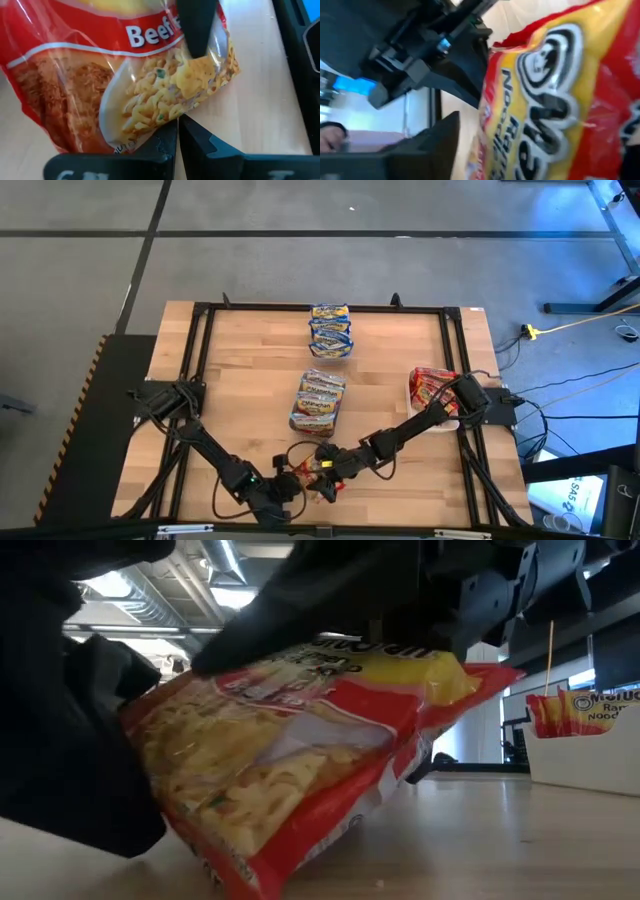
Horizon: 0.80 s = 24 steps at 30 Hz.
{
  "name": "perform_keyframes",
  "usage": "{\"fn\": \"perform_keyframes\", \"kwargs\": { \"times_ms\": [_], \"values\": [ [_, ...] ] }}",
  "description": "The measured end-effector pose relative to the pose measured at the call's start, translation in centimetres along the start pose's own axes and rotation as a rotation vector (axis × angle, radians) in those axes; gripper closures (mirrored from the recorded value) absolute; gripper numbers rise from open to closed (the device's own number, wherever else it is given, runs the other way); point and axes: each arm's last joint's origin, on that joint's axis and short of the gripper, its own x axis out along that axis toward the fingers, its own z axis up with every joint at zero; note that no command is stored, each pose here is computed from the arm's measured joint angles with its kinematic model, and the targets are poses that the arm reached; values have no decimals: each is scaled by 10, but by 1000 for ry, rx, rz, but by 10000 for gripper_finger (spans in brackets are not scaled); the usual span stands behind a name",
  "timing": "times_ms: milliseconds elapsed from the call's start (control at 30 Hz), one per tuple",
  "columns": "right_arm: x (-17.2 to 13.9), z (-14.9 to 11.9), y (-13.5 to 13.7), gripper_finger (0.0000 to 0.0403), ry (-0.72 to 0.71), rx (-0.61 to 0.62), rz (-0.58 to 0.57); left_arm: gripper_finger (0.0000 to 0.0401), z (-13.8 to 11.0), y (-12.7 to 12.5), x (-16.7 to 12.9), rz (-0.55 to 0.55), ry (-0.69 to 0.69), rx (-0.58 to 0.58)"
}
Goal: Sort Maruchan noodles
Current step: Put the red noodle pack into the white bin
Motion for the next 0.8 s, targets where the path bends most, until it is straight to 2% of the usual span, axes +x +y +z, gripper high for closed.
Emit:
{"fn": "perform_keyframes", "kwargs": {
  "times_ms": [167,300,533,667,800],
  "values": [
    [1,4,6,255,38,-81,-37,387,-3,-6,-7,-24,2,-5],
    [-7,6,16,315,84,-143,-17,387,-4,-14,-17,-74,13,-16],
    [-47,6,50,314,118,-276,-64,387,-4,-26,-33,-132,-12,-66],
    [-84,3,64,295,175,-342,-171,387,-5,-27,-34,-138,-12,-87],
    [-127,4,72,312,223,-409,-311,387,-3,-26,-33,-136,-15,-112]
  ]
}}
